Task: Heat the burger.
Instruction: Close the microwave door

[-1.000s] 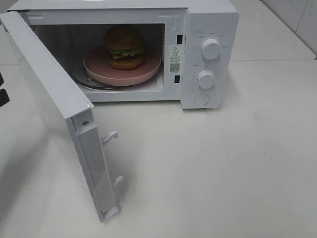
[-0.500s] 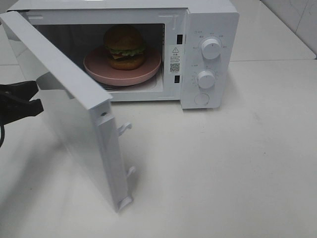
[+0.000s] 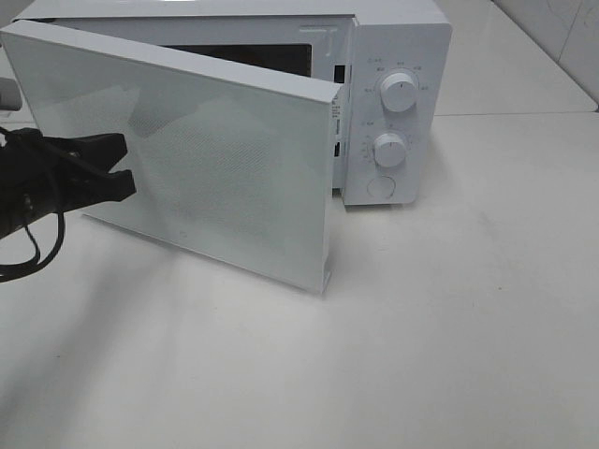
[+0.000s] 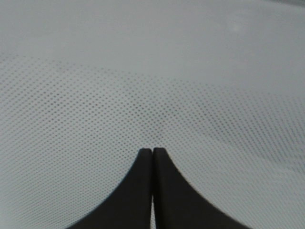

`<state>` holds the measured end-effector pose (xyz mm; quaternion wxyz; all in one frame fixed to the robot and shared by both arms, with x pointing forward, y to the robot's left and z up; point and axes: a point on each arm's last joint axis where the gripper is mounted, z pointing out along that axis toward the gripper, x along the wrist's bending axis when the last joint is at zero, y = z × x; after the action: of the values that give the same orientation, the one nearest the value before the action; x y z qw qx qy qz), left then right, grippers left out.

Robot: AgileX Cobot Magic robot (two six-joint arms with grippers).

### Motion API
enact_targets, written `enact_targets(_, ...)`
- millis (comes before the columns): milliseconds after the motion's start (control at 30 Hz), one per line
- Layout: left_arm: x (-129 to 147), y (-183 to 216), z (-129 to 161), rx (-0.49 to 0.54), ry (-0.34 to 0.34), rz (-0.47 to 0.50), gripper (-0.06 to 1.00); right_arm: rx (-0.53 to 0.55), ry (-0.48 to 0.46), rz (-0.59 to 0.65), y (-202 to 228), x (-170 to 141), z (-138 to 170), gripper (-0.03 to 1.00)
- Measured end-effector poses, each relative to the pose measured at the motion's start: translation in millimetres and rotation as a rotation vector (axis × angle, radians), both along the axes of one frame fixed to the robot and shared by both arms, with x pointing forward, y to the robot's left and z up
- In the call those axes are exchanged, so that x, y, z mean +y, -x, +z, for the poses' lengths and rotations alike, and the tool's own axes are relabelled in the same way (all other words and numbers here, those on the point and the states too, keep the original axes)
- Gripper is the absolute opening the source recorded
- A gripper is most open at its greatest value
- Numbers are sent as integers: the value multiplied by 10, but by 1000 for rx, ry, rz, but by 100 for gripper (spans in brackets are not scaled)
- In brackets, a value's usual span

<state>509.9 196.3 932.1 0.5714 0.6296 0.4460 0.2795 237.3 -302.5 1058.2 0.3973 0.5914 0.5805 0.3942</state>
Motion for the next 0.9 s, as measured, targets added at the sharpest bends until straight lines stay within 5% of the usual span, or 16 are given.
enact_targets(900,-742,-579,-4,21,-6,-83,0,0,0,0,0,0,0,74)
